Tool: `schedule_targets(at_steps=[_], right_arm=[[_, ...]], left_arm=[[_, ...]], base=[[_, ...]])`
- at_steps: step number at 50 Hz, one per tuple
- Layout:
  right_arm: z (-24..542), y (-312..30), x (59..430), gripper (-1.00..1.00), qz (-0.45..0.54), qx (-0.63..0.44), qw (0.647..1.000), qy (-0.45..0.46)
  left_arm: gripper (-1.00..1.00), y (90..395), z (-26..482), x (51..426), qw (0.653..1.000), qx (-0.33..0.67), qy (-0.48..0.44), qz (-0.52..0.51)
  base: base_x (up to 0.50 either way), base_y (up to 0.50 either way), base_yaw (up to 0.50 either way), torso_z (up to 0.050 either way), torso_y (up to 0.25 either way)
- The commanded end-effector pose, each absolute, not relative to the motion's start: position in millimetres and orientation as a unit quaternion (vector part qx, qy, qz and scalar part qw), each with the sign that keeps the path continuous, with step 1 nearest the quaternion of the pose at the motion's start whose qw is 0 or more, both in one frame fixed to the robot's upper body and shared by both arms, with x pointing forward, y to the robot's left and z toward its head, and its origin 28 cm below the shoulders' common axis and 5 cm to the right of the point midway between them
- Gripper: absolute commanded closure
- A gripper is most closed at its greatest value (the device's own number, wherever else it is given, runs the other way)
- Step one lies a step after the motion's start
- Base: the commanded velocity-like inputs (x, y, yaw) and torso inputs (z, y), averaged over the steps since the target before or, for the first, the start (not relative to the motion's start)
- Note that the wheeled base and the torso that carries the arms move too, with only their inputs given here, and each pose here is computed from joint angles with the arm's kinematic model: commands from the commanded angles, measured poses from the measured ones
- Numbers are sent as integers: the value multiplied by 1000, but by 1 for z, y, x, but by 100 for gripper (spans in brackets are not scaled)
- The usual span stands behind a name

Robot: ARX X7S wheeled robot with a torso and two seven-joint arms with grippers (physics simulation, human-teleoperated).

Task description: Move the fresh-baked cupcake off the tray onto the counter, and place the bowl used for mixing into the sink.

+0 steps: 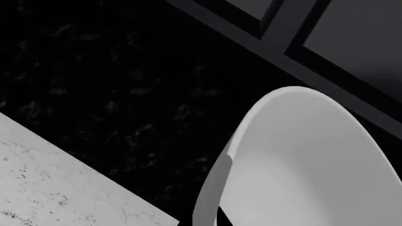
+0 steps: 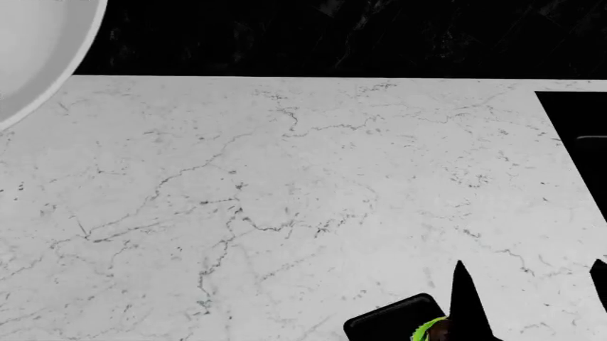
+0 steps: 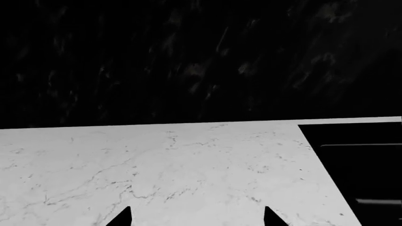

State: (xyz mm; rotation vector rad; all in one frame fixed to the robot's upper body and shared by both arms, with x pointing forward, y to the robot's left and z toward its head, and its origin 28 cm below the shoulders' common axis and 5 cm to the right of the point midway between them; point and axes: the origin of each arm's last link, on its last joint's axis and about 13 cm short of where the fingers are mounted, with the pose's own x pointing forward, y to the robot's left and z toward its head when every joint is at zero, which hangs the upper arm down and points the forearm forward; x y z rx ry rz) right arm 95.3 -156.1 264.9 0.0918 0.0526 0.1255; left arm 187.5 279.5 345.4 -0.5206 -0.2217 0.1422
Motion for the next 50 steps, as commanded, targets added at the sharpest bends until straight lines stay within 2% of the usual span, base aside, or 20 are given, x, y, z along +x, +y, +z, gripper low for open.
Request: schedule_targets(at_steps=[1,19,22,27,50], right_arm=[[272,-157,87,-100,98,78,990,65],[273,-157,83,-100,89,67,985,130],[251,-166,87,-100,84,66,985,134],[247,-168,88,-100,82,62,985,140],[225,-162,118,-100,75,73,977,185]], left_arm=[[100,278,345,190,956,-260,-104,89],[100,278,348,188,956,-255,-109,91],[100,278,348,188,956,-257,-109,88],[100,277,347,187,957,-256,-108,86],[100,277,344,189,957,-256,-104,86]], base=[[0,0,0,0,0],[0,0,0,0,1],[0,0,0,0,0],[0,0,0,0,0],[0,0,0,0,0]])
